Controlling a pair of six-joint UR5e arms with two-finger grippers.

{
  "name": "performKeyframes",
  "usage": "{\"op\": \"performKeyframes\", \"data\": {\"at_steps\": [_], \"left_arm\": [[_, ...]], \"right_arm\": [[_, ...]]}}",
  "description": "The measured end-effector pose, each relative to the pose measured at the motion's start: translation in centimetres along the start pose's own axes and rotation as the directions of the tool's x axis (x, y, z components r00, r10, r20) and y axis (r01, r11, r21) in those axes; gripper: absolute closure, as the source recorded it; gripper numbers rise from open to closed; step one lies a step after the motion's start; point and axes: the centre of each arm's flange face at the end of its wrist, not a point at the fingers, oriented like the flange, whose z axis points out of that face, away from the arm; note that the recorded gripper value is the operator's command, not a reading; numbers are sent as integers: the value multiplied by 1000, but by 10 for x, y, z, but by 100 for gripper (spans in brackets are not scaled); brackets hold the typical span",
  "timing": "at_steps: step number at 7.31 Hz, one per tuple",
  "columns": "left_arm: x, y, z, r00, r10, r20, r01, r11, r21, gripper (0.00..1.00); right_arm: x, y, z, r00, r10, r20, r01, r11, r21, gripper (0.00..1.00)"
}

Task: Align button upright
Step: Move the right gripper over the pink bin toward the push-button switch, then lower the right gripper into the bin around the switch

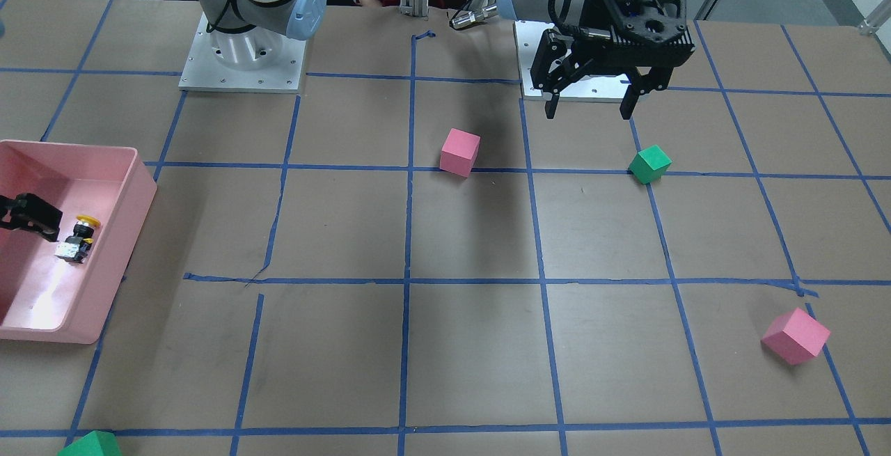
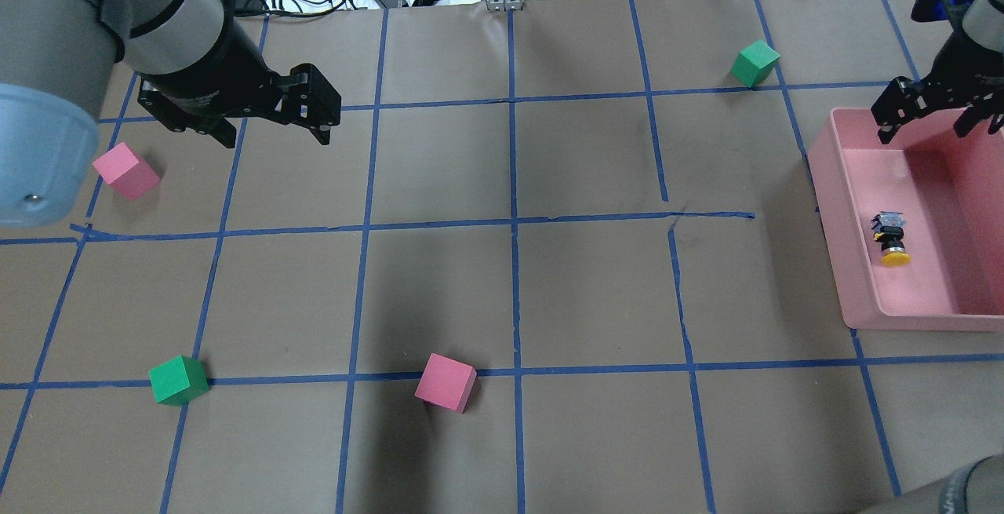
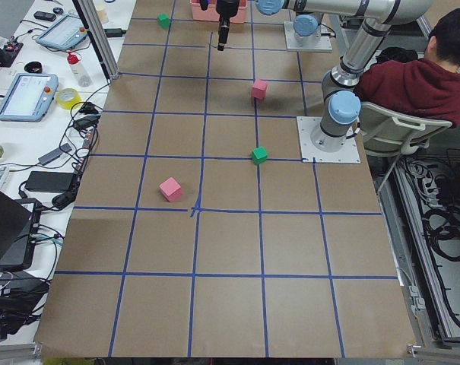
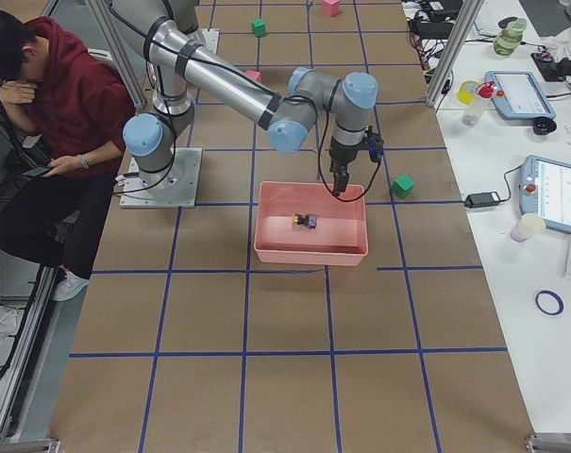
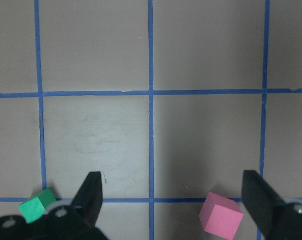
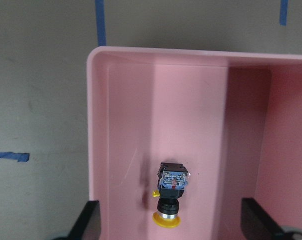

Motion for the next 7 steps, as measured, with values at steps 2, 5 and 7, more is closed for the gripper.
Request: {"op": "performKeyframes", "data": {"at_steps": [2, 5, 7], "left_arm": [[0, 0, 1, 1000, 0, 0, 0, 1000, -1, 0], [0, 0, 1, 1000, -1, -1, 1, 1000, -2, 0], [0, 0, 1, 1000, -1, 0, 1, 1000, -2, 0]], "right_arm": [[25, 3, 50, 999, 51, 7, -51, 999, -6, 0], [34, 6, 92, 996, 85, 40, -83, 995, -51, 0], [33, 5, 109, 996, 81, 49, -77, 994, -76, 0]]}}
